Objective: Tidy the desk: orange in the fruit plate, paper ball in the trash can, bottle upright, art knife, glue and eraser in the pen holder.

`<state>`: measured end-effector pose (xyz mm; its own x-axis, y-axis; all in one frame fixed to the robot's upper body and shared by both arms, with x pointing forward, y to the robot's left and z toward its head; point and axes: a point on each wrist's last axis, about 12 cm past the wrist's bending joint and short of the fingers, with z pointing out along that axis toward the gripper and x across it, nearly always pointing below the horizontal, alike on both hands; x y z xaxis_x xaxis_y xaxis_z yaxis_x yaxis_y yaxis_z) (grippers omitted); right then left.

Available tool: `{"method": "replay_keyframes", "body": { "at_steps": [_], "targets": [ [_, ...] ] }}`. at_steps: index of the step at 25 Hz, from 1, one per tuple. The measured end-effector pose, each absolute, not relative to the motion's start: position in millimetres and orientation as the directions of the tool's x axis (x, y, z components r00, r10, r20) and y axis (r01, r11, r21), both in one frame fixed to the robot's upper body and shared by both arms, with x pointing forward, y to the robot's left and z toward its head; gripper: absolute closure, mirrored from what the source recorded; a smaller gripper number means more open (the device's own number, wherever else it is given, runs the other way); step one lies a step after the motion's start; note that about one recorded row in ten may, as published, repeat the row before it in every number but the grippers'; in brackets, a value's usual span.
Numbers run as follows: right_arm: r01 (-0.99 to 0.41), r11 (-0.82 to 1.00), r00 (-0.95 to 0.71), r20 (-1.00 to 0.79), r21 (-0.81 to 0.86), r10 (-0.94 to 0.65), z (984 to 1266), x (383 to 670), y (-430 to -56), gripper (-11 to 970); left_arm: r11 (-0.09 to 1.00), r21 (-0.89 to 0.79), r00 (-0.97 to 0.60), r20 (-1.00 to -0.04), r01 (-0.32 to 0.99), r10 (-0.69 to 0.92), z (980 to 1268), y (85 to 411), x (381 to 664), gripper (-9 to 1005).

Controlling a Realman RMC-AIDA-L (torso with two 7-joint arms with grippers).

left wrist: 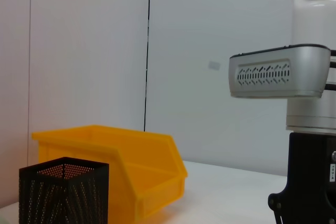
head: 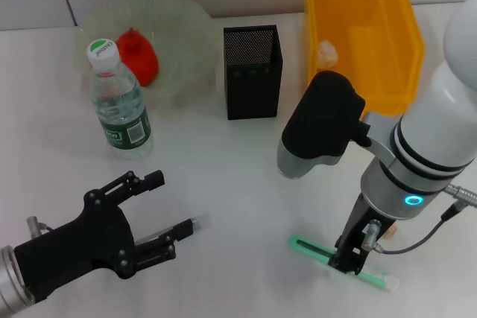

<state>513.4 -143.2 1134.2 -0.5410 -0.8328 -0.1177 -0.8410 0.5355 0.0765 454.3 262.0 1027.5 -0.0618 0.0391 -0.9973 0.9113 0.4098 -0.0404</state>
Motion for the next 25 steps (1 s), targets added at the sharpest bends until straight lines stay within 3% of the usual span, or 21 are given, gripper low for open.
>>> {"method": "replay_keyframes", "body": {
  "at_steps": [6, 12, 25],
  "targets": [
    [-0.842, 0.535, -0.54, -0.119, 0.073, -0.833, 1133.2, 512.8, -142.0, 765, 0.409, -0.04, -0.061, -0.997, 0.911, 0.038, 1027.4, 261.5, 454.2, 181],
    [-0.838, 0.541, -0.546, -0.121, 0.074, -0.829, 1131.2, 513.3, -141.9, 620, 0.409, -0.04, -0.061, -0.997, 0.912, 0.038, 1027.4, 261.4, 454.2, 181],
    [-0.834, 0.546, -0.551, -0.108, 0.076, -0.827, 1127.4, 514.4, -142.2, 633, 0.411, -0.04, -0.06, -0.997, 0.911, 0.038, 1027.4, 261.6, 454.2, 182]
  ]
}}
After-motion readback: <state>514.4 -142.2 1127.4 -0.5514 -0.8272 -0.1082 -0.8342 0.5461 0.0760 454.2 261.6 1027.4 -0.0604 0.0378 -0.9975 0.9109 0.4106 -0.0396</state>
